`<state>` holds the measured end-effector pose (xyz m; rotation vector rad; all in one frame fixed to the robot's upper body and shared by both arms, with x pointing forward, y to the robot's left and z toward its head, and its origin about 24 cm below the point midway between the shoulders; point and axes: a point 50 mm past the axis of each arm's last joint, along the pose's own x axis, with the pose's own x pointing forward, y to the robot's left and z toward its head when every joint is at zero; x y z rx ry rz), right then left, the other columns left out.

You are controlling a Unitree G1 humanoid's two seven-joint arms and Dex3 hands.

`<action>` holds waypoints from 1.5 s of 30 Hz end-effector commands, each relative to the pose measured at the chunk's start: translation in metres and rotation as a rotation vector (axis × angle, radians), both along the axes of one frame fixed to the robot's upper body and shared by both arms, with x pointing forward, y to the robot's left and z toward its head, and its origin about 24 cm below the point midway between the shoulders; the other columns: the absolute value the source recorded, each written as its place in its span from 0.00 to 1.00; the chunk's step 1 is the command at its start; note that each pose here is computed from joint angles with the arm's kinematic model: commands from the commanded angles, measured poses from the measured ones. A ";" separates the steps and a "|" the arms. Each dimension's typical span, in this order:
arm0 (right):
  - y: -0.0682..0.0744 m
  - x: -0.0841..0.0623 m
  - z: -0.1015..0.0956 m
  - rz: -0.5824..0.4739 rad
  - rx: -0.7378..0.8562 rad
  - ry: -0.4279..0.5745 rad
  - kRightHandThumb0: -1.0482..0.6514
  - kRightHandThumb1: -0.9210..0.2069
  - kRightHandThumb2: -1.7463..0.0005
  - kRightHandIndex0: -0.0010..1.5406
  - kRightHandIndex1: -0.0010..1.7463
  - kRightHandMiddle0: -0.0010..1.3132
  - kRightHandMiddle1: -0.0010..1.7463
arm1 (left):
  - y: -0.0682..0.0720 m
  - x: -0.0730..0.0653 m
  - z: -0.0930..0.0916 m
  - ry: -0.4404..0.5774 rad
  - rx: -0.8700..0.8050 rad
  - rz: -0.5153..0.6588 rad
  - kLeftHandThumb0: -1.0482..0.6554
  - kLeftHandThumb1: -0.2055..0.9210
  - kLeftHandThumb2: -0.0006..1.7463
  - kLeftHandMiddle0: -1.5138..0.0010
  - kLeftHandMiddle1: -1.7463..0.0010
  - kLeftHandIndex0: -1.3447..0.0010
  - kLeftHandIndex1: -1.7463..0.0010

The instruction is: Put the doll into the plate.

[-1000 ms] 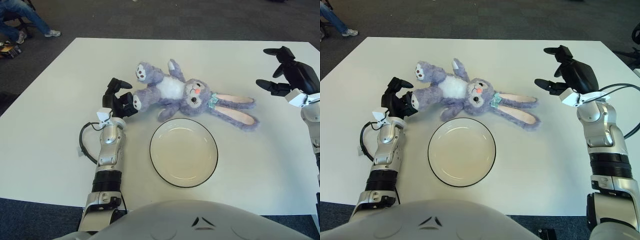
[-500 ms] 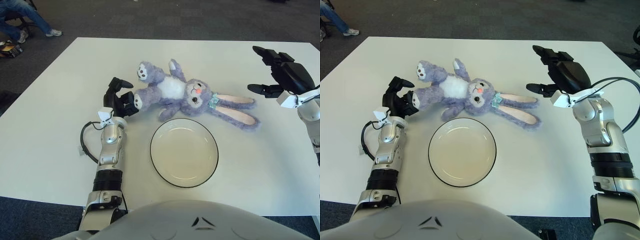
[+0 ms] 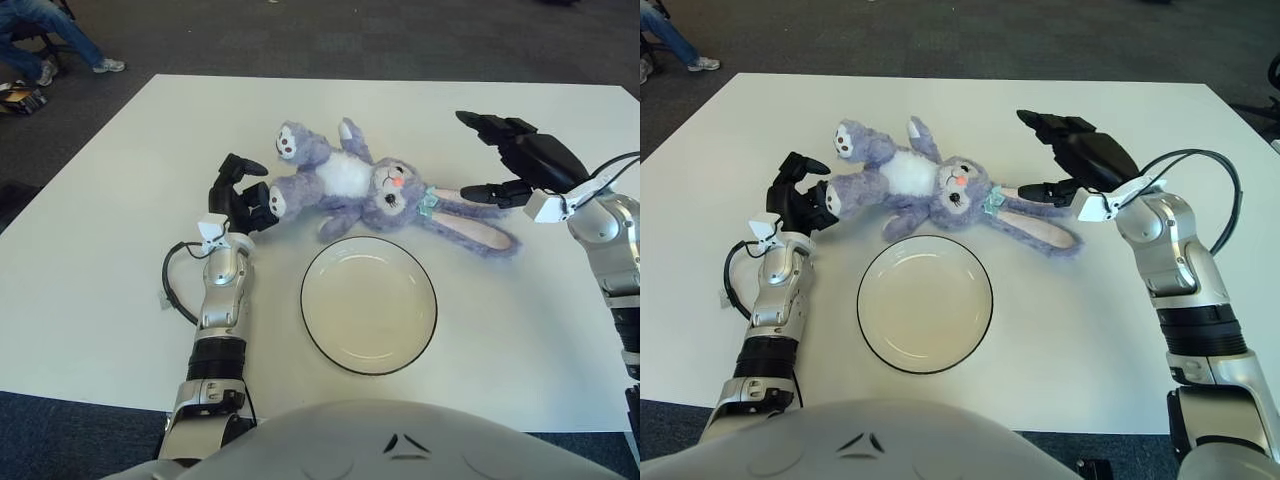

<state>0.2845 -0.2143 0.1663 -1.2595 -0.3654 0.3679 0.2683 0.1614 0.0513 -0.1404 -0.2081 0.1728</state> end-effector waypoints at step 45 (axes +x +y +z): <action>0.068 0.036 -0.040 0.171 0.098 0.094 0.03 0.00 0.81 0.00 0.16 0.00 0.00 | -0.004 -0.017 -0.036 0.103 -0.028 0.021 0.36 0.60 0.64 0.17 0.00 0.64 0.00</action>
